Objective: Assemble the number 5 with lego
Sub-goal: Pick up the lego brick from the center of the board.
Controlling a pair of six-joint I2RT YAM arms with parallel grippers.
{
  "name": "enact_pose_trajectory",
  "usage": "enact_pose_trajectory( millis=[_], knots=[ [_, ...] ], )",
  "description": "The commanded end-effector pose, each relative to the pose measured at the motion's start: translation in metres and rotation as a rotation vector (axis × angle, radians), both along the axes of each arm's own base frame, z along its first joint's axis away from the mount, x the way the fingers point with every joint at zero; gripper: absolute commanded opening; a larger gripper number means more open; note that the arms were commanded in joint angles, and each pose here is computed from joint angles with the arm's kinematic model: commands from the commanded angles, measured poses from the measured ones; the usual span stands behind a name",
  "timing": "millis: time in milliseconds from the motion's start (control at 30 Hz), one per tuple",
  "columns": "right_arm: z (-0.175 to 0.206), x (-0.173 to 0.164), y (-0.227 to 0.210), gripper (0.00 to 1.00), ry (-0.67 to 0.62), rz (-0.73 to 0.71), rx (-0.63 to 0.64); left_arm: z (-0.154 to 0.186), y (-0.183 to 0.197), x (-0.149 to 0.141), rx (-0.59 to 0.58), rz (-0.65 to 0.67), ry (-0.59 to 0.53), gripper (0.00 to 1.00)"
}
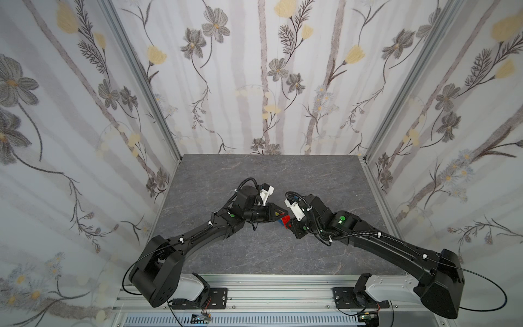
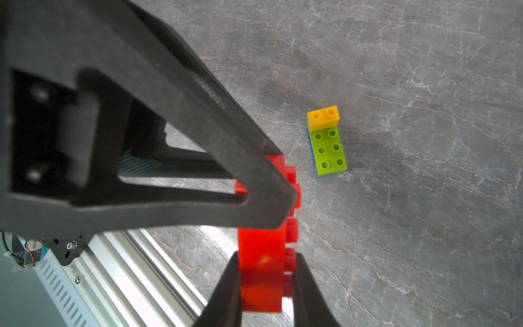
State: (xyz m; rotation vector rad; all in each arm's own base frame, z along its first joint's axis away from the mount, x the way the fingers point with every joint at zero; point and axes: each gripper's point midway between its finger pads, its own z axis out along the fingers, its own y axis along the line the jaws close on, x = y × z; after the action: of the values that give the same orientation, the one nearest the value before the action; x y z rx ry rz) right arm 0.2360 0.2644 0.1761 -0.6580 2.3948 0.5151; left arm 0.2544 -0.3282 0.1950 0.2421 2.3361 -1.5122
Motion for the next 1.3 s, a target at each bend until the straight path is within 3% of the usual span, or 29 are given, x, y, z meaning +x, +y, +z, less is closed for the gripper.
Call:
enact_pose_trajectory(
  millis=[0, 200, 467, 600, 767, 1267],
  knots=[
    [0.012, 0.005, 0.004, 0.46, 0.009, -0.007, 0.085, 0.013, -0.001, 0.002, -0.056, -0.022, -0.026, 0.11],
    [0.034, 0.005, 0.001, 0.55, 0.102, 0.043, 0.299, 0.027, 0.008, 0.001, -0.117, -0.039, -0.046, 0.09],
    [0.074, 0.014, 0.008, 0.62, 0.185, 0.102, 0.659, 0.054, 0.010, -0.012, -0.187, -0.085, -0.078, 0.07],
    [0.093, 0.015, 0.008, 0.65, 0.203, 0.139, 0.771, 0.074, 0.015, -0.017, -0.233, -0.091, -0.115, 0.06],
    [0.118, 0.011, 0.009, 0.70, 0.207, 0.183, 0.855, 0.106, 0.024, -0.022, -0.305, -0.103, -0.149, 0.05],
    [0.164, -0.012, 0.016, 0.62, 0.232, 0.304, 0.987, 0.150, 0.026, -0.031, -0.381, -0.152, -0.210, 0.05]
  ],
)
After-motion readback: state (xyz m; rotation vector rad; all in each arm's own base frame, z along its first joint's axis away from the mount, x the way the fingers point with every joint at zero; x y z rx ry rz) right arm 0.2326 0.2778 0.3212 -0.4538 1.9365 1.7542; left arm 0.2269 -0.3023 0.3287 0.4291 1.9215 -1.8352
